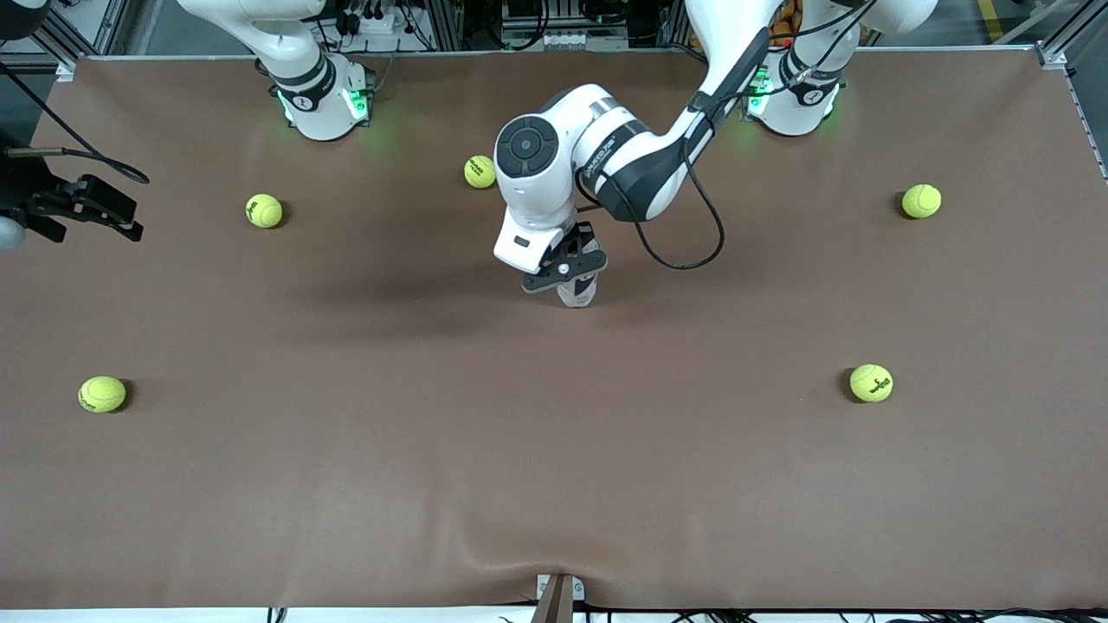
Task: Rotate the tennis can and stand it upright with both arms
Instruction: 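Lift and rotate the can upright with the left gripper, then set the can upright on the table and open the left gripper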
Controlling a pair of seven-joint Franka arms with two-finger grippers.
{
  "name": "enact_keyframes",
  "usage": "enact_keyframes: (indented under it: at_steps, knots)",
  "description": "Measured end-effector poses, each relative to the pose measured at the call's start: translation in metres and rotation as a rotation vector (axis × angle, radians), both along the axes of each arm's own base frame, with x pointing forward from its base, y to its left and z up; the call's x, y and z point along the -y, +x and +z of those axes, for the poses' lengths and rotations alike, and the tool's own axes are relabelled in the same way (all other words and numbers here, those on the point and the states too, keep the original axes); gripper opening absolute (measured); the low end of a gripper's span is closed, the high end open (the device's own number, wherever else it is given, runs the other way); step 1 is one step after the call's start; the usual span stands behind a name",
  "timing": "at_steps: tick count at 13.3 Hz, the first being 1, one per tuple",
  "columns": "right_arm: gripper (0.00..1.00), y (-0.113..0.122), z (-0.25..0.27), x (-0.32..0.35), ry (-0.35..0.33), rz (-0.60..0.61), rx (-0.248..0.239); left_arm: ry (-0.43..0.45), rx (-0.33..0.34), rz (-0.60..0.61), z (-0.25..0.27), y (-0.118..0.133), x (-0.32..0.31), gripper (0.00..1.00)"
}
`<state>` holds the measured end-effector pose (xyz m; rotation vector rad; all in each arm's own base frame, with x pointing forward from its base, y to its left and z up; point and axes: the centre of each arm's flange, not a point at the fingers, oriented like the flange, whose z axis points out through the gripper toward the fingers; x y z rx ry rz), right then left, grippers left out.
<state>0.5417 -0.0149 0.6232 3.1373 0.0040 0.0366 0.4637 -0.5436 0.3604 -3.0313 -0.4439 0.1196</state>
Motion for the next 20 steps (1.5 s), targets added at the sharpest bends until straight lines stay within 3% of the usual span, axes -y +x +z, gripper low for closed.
enact_keyframes:
  at_steps: [3, 7, 10, 12, 15, 20]
  knots:
    - [1.00, 0.000, 0.000, 0.000, 0.000, 0.000, 0.000, -0.002, 0.001, -0.001, 0.000, 0.000, 0.001, 0.08]
    - [1.00, 0.000, 0.000, 0.000, 0.000, 0.000, 0.001, 0.004, -0.004, -0.001, -0.005, 0.000, 0.001, 0.22]
    - [1.00, 0.000, 0.000, 0.000, 0.000, 0.000, 0.001, 0.001, -0.001, -0.001, -0.004, 0.000, 0.002, 0.25]
    - [1.00, 0.000, 0.000, 0.000, 0.000, 0.000, 0.001, -0.007, 0.005, -0.002, 0.001, 0.001, 0.003, 0.42]
    - [1.00, 0.000, 0.000, 0.000, 0.000, 0.000, 0.000, -0.025, 0.020, -0.003, 0.016, 0.001, 0.005, 0.52]
    - [1.00, -0.005, 0.014, 0.002, 0.001, -0.004, -0.011, -0.041, 0.036, -0.002, 0.042, -0.001, 0.002, 1.00]
